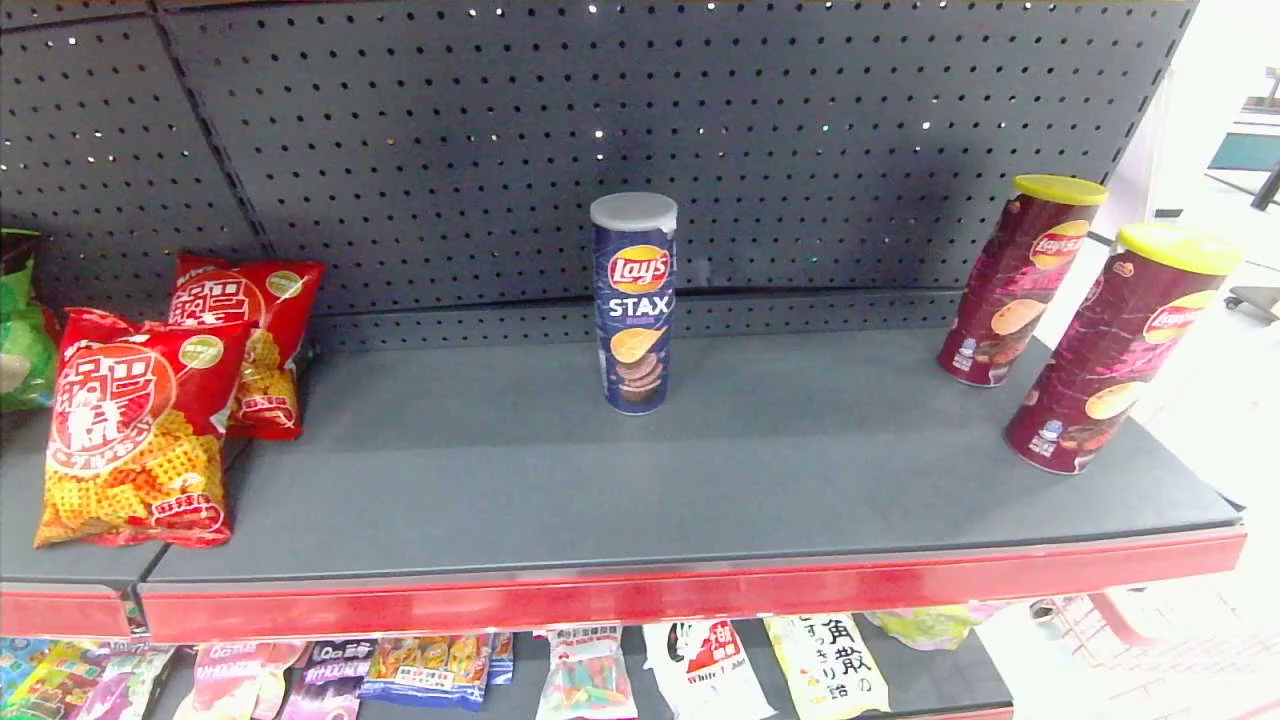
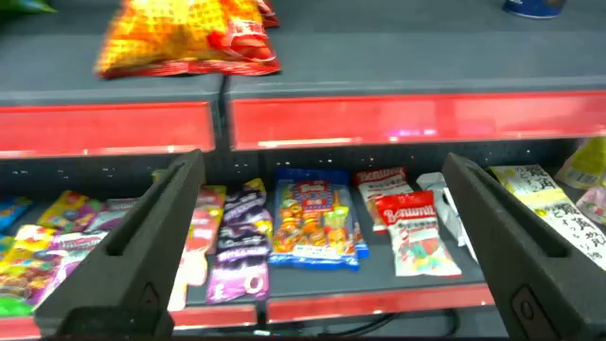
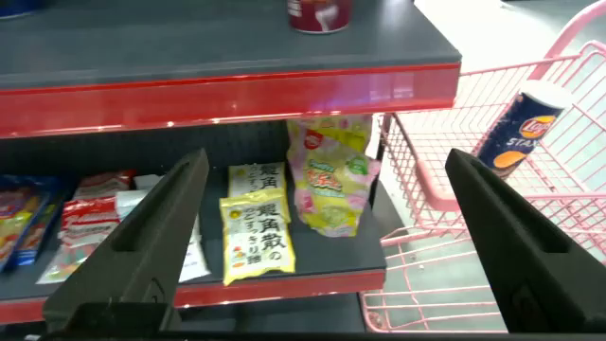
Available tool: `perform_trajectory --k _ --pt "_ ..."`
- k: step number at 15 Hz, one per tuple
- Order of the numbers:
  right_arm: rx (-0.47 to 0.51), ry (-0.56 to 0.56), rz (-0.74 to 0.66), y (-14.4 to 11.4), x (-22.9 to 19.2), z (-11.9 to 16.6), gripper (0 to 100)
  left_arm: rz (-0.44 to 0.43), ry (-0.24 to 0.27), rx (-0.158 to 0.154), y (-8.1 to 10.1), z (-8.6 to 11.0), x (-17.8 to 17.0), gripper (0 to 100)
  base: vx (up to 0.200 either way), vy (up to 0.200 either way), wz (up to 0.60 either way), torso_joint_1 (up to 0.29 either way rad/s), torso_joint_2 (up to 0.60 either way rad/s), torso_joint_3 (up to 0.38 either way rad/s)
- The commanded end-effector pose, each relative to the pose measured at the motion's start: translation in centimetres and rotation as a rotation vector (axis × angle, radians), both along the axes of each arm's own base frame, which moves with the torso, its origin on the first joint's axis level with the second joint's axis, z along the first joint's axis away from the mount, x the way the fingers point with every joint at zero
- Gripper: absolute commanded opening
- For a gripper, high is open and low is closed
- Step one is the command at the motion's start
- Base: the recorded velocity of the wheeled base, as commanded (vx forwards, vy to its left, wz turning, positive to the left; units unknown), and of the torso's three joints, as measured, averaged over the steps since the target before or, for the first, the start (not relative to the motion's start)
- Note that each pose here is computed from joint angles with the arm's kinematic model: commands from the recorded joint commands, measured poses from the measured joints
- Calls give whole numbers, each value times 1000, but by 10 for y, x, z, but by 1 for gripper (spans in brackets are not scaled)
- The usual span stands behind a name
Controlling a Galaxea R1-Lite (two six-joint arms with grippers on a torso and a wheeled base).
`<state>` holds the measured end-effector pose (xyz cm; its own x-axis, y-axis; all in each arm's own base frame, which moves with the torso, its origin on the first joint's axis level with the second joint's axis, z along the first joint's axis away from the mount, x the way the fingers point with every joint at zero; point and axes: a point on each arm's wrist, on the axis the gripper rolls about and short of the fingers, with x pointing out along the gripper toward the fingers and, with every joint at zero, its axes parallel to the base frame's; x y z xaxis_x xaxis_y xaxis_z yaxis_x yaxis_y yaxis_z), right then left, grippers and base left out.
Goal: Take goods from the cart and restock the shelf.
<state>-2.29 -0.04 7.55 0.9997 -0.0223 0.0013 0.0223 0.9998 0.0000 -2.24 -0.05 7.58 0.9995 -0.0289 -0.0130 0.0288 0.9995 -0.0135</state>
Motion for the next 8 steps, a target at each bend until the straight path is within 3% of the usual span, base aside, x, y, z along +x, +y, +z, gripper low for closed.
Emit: perform_trajectory --k 1,8 --pt "2 1 1 0 0 0 100 0 1 -1 0 0 0 100 0 -200 0 22 12 -2" --pt "2 1 1 0 0 0 100 0 -1 -1 0 0 0 100 0 -200 0 4 0 2"
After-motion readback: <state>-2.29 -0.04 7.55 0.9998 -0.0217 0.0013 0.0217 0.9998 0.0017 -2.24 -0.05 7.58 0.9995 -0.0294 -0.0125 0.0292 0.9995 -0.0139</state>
